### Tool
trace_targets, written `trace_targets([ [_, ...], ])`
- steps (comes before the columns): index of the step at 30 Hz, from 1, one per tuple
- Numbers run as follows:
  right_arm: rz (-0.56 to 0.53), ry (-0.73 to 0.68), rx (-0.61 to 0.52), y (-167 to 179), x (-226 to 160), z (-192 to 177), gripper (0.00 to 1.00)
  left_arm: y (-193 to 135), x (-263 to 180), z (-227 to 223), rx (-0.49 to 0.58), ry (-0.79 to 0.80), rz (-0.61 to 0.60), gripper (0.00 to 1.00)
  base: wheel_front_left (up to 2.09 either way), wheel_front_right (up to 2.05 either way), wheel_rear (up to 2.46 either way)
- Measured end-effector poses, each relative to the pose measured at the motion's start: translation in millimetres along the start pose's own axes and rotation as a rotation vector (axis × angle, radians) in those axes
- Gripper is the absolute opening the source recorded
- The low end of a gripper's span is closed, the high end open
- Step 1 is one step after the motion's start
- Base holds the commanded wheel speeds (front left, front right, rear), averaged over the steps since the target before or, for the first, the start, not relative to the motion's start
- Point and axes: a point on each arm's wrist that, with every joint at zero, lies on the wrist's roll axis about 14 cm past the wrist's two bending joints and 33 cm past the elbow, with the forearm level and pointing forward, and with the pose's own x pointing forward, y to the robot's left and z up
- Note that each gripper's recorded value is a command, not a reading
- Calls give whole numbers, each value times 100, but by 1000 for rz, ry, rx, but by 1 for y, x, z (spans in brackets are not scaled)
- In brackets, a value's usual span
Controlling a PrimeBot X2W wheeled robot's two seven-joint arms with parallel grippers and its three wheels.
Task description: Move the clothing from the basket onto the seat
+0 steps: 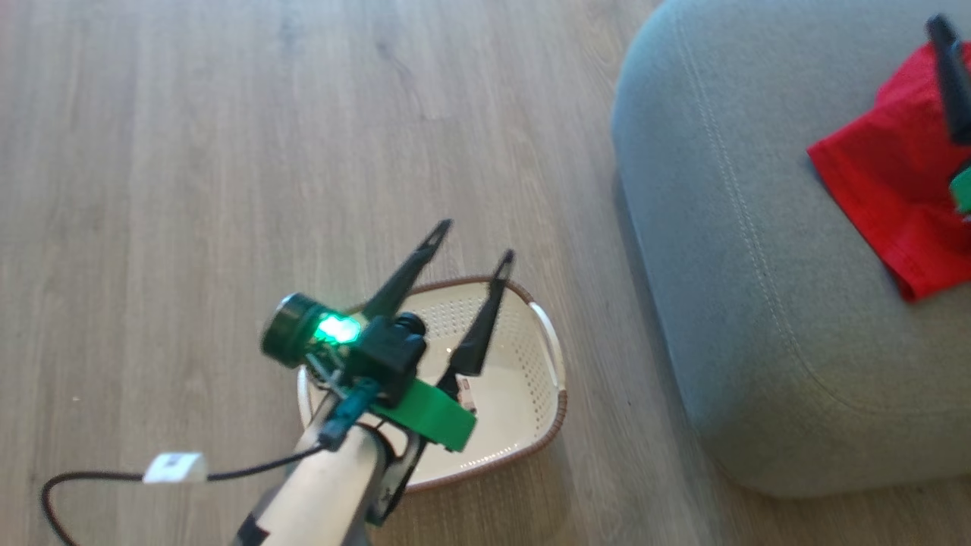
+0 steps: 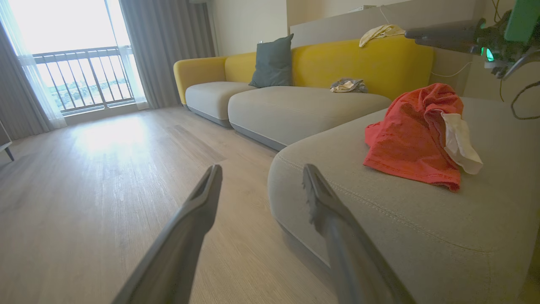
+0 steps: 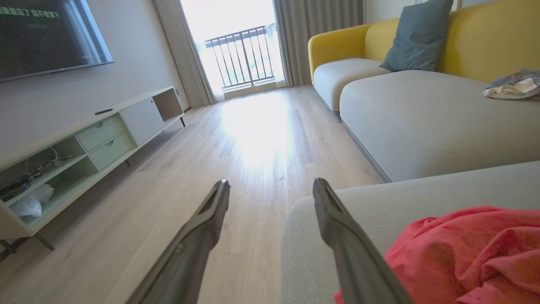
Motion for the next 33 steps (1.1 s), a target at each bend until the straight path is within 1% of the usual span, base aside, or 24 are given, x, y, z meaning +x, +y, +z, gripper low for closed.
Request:
trace_targets([
  [4,75,-37,35,28,-7,-13,100,34,-14,7,20,-5,130,100,0,0,0],
  [5,88,-46,63,35,-8,-16,100,43,-19,9,28,-5,164,100,0,0,0],
  [7,119,-61,157,55,-9,-22,100,60,-28,13,43,-6,235,100,0,0,0],
  [8,138,-63,180,65,-10,-26,100,68,-33,14,39,-6,273,100,0,0,0],
  [12,162,-70,201,83,-12,-35,100,105,-57,21,30,-13,445,100,0,0,0],
  [13,162,-70,201,83,-12,-35,100,105,-57,21,30,-13,445,100,0,0,0],
  [16,166,-130,218,94,-14,-29,100,120,-71,25,28,-20,520,100,0,0,0],
  [18,178,-149,215,105,-20,-31,100,125,-79,27,29,-20,550,100,0,0,0],
  [25,159,-112,188,120,-52,-66,100,130,-114,14,34,41,632,100,0,0,0],
  [30,154,-85,143,125,-64,-81,100,132,-125,5,34,76,656,100,0,0,0],
  [33,122,-85,162,120,-68,-85,100,131,-127,2,40,89,656,100,0,0,0],
])
